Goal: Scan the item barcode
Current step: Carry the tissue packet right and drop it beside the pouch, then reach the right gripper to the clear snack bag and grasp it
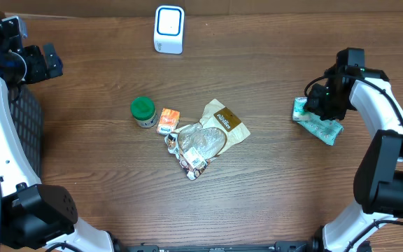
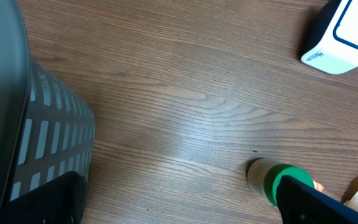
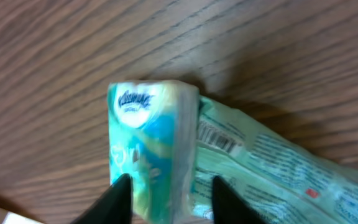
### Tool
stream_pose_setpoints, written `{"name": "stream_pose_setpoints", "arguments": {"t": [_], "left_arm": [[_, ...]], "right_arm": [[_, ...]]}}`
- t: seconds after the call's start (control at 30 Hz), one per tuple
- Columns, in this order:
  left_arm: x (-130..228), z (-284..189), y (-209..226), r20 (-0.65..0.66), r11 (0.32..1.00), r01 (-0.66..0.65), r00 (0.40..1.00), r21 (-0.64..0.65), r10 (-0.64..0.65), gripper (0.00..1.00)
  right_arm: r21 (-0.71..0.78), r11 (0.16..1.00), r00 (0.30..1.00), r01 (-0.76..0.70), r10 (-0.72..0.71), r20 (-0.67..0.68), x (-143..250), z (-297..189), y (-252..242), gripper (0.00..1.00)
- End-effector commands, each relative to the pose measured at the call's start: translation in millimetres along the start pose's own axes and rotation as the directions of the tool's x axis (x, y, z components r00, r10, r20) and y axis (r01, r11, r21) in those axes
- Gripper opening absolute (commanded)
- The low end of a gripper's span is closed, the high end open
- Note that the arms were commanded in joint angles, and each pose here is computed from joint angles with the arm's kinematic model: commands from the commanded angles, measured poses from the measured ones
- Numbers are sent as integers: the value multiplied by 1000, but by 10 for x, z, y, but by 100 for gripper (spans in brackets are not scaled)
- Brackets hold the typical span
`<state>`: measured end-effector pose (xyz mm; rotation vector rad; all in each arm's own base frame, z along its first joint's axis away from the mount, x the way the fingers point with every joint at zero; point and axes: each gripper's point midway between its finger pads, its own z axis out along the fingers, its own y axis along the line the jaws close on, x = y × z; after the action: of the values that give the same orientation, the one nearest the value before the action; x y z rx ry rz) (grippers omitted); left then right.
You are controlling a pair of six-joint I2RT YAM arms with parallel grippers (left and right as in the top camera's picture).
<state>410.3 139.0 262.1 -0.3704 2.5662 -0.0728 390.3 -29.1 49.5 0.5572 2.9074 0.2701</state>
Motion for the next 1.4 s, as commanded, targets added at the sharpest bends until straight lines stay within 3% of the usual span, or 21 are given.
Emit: {"name": "stream_pose_setpoints", "arguments": {"t": [0.0,0.27,0.47,0.6,0.67,0.77,0.8,0.93,1.07,1.2,1.37], "left_arm": [[-14,17,-25,1,999,-33,999,3,33,99],[-14,17,-25,1,999,-33,999,3,33,99],[-14,17,-25,1,999,-33,999,3,33,99],[-15,17,-25,1,999,-33,999,4,33,99],[-14,17,-25,1,999,-33,999,3,33,100],[-14,17,-25,1,999,-33,999,3,33,99],[-15,17,-25,1,999,-33,999,3,33,100],[-14,17,-25,1,999,-33,999,4,33,100],[-14,17,-25,1,999,-33,999,4,33,100],[-14,17,-25,1,999,-33,999,3,33,99],[-14,17,-25,1,999,-33,999,3,33,100]], "right_arm": [[-109,994,1000,-7,7,-5,-6,-89,197,45],[-376,927,996,9,-43,-82,53,-576,863,46],[-472,862,964,183,-251,-85,479,-586,1793,47],[-417,835,926,359,-373,50,708,-428,2497,52],[-295,770,825,565,-526,208,711,-303,2759,51],[-94,713,705,695,-650,284,612,-158,2778,51],[-55,669,653,741,-698,294,589,-95,2794,45],[-16,552,539,834,-808,239,627,42,2764,41],[-10,448,446,894,-888,108,746,228,2600,46],[-19,375,376,927,-926,25,904,475,2523,52],[-25,380,380,925,-925,-9,970,458,2483,55]]}}
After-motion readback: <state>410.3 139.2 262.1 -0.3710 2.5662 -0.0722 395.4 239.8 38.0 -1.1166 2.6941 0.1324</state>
